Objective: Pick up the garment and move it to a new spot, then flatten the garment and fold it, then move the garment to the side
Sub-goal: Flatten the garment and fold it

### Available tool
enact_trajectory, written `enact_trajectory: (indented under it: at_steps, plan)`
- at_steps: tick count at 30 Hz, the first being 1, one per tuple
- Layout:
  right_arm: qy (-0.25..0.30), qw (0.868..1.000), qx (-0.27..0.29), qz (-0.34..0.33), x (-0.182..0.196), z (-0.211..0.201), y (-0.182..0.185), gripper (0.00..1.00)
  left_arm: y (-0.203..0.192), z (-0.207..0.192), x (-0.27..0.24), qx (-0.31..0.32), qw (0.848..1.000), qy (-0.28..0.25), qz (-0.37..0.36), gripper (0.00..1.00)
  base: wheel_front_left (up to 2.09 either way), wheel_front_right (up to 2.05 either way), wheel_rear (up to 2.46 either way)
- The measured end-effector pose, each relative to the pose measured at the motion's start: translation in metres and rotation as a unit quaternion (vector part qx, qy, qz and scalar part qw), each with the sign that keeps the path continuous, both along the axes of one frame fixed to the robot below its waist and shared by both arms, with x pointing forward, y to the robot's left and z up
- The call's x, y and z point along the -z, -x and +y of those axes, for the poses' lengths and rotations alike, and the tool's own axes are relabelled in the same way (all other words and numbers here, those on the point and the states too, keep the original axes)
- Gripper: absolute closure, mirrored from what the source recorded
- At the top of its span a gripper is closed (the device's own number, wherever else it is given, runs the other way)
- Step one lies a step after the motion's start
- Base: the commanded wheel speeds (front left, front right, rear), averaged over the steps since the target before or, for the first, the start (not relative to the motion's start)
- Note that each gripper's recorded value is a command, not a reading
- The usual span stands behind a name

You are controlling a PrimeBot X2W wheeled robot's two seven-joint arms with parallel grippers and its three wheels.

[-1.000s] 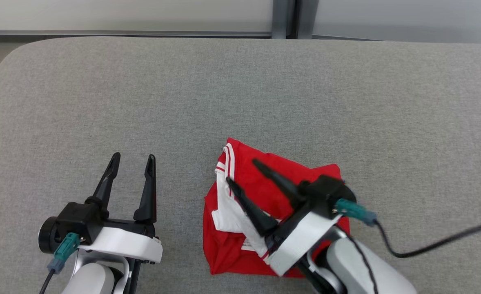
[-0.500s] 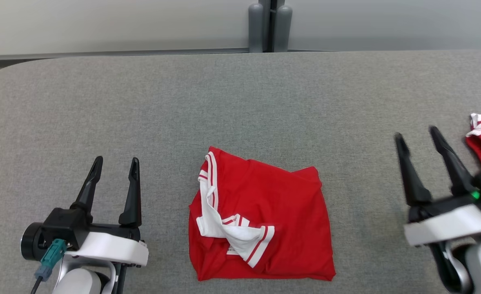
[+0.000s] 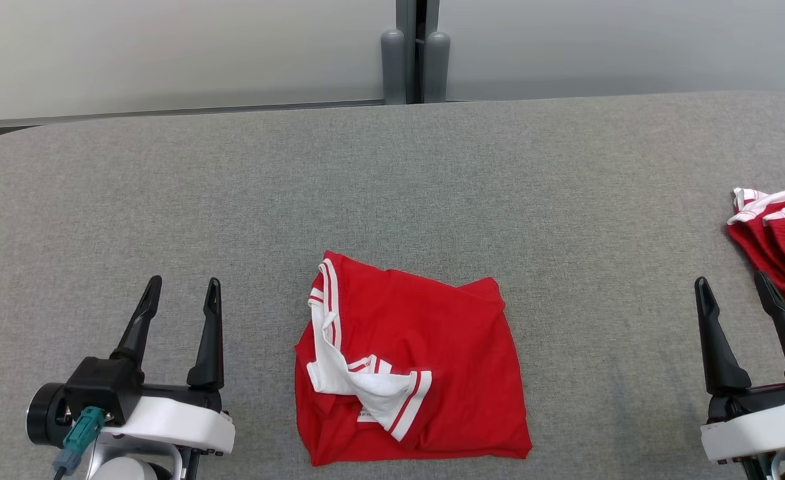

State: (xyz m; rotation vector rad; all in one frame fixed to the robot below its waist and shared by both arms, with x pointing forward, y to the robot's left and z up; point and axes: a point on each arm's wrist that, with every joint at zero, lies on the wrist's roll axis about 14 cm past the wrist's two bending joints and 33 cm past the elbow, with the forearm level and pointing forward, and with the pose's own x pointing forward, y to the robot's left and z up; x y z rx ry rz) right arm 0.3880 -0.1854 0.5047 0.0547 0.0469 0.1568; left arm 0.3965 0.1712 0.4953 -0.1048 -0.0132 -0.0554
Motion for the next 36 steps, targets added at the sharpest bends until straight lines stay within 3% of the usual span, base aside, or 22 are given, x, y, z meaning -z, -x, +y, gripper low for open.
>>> enact_trajectory:
  at_steps: [10, 11, 12, 16, 22, 29, 36]
  plan:
    - [0.002, 1.0, -0.002, -0.003, -0.003, 0.001, -0.001, 0.0, 0.002, -0.001, 0.0, 0.0, 1.0, 0.0, 0.006, 0.0, 0.0, 0.0, 0.0]
    - [0.002, 1.0, -0.001, -0.005, -0.004, 0.0, -0.001, 0.27, 0.002, 0.0, 0.0, -0.001, 1.0, 0.0, 0.007, 0.0, 0.0, 0.0, 0.0]
    - [0.001, 1.0, -0.002, -0.006, -0.005, 0.001, -0.002, 1.0, 0.003, 0.0, 0.0, -0.002, 1.0, 0.0, 0.007, 0.0, 0.0, 0.0, 0.0]
    - [-0.019, 0.999, -0.034, 0.015, 0.008, 0.025, -0.006, 1.0, 0.002, 0.0, 0.002, -0.003, 1.0, 0.002, 0.01, 0.0, 0.0, 0.0, 0.0]
    - [-0.07, 0.985, -0.144, 0.067, 0.039, 0.111, -0.009, 1.0, -0.002, 0.002, 0.004, -0.007, 1.0, 0.003, 0.012, 0.0, 0.0, 0.0, 0.0]
    - [-0.109, 0.944, -0.274, 0.149, 0.076, 0.206, 0.023, 1.0, -0.001, 0.007, 0.01, -0.02, 1.0, 0.008, 0.021, 0.0, 0.0, 0.0, 0.0]
    - [-0.128, 0.886, -0.397, 0.204, 0.077, 0.27, 0.068, 1.0, -0.003, 0.02, 0.011, -0.039, 0.999, 0.004, 0.02, 0.0, 0.0, 0.0, 0.0]
